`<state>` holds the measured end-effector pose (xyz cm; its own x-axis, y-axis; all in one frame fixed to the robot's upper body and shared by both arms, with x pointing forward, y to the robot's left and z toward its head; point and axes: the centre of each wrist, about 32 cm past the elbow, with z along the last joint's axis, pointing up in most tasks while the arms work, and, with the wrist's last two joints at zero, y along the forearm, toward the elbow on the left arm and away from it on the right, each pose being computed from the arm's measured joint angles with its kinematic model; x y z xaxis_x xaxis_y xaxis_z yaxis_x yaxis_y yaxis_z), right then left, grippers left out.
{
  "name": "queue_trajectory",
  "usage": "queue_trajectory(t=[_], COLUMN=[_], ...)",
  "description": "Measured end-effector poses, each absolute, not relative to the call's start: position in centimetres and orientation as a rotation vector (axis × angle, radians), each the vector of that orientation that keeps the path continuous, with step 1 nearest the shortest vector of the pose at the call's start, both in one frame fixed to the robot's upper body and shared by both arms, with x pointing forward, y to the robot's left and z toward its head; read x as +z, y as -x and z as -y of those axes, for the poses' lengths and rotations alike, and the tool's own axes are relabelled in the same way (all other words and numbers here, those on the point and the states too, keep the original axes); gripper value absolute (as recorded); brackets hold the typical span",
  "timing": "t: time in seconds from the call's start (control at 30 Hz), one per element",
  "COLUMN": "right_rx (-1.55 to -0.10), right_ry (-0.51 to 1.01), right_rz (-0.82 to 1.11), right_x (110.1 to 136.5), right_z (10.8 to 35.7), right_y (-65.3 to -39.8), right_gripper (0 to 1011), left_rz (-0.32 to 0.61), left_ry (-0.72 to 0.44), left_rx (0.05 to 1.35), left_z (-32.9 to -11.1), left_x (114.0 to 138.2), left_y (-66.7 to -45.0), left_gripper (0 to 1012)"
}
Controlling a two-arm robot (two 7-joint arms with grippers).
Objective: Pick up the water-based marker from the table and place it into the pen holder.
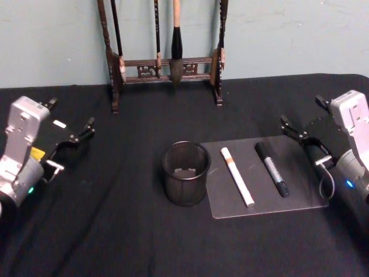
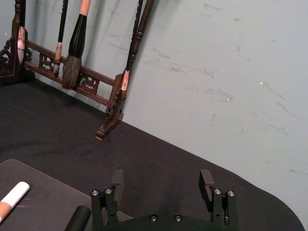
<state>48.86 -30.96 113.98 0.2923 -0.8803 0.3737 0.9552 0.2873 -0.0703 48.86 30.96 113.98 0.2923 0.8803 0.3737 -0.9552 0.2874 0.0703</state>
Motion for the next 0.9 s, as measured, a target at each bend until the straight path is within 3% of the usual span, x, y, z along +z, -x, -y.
queue_trajectory(t=[0.9], right_rx=[-1.248], right_ry=[0.304], right_rz=[0.285], right_x=[113.98], right_z=[30.97], right_y=[-48.86], right_gripper=[1003], left_rz=[0.285], left_ry=[-0.304], left_rx=[1.248], left_z=[-30.96], left_x=[113.98], left_y=[-48.86], left_gripper=[1001])
